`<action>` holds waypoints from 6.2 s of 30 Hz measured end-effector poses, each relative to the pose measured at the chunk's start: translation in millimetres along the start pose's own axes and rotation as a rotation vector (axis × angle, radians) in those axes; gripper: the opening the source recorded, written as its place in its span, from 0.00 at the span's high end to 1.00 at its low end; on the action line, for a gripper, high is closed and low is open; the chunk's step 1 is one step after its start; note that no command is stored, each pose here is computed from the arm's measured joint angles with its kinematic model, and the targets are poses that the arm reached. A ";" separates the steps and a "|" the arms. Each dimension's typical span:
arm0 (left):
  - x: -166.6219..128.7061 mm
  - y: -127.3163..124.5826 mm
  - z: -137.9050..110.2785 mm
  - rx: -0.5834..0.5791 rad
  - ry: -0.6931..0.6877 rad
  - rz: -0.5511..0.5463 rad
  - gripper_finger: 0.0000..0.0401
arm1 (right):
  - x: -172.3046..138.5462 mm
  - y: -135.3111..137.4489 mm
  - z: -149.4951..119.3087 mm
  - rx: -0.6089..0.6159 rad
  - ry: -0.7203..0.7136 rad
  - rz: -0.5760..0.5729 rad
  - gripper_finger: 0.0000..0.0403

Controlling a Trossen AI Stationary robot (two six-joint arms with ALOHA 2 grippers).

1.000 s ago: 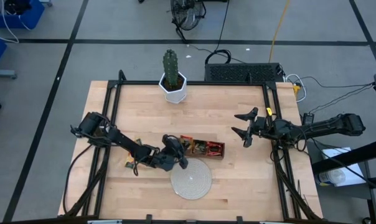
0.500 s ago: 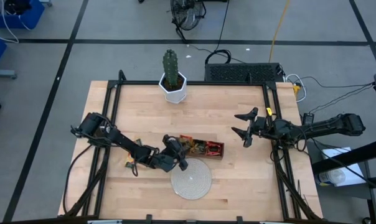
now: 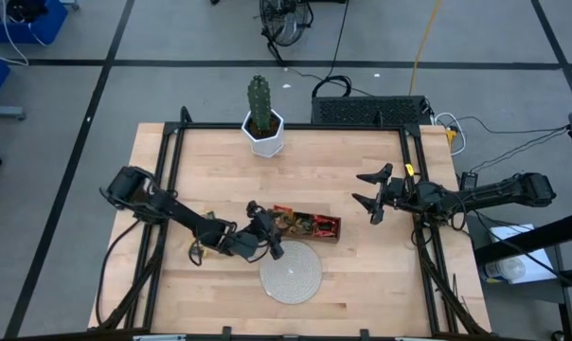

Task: Pick & Place Tea
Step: Put the yellow tea bag into the left section of the wooden organizer

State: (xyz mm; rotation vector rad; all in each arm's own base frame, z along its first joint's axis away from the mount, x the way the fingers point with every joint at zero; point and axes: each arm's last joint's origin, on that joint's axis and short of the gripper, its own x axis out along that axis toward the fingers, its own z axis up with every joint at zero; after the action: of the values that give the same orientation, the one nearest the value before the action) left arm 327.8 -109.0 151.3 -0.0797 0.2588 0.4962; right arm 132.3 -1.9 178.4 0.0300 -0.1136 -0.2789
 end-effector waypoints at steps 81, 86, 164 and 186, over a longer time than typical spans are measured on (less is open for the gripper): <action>64.8 30.9 13.7 0.403 0.858 -0.307 1.00 | 0.4 0.2 -0.9 -0.002 0.007 0.000 0.31; 59.9 28.4 18.7 0.417 0.835 -0.289 0.98 | 0.5 0.2 -0.8 -0.002 0.007 0.000 0.31; -118.3 171.7 -29.6 0.027 1.167 -0.012 0.36 | 0.7 0.3 -1.3 -0.003 0.011 0.000 0.30; -105.1 166.3 -52.3 0.136 1.179 -0.036 0.36 | 0.6 0.3 -1.4 -0.003 0.011 0.000 0.31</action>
State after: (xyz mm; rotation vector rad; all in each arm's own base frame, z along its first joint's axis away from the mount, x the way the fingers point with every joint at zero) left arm 147.0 -18.7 126.6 -0.2404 1.4395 0.3451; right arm 133.1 -1.8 177.2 0.0282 -0.1024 -0.2790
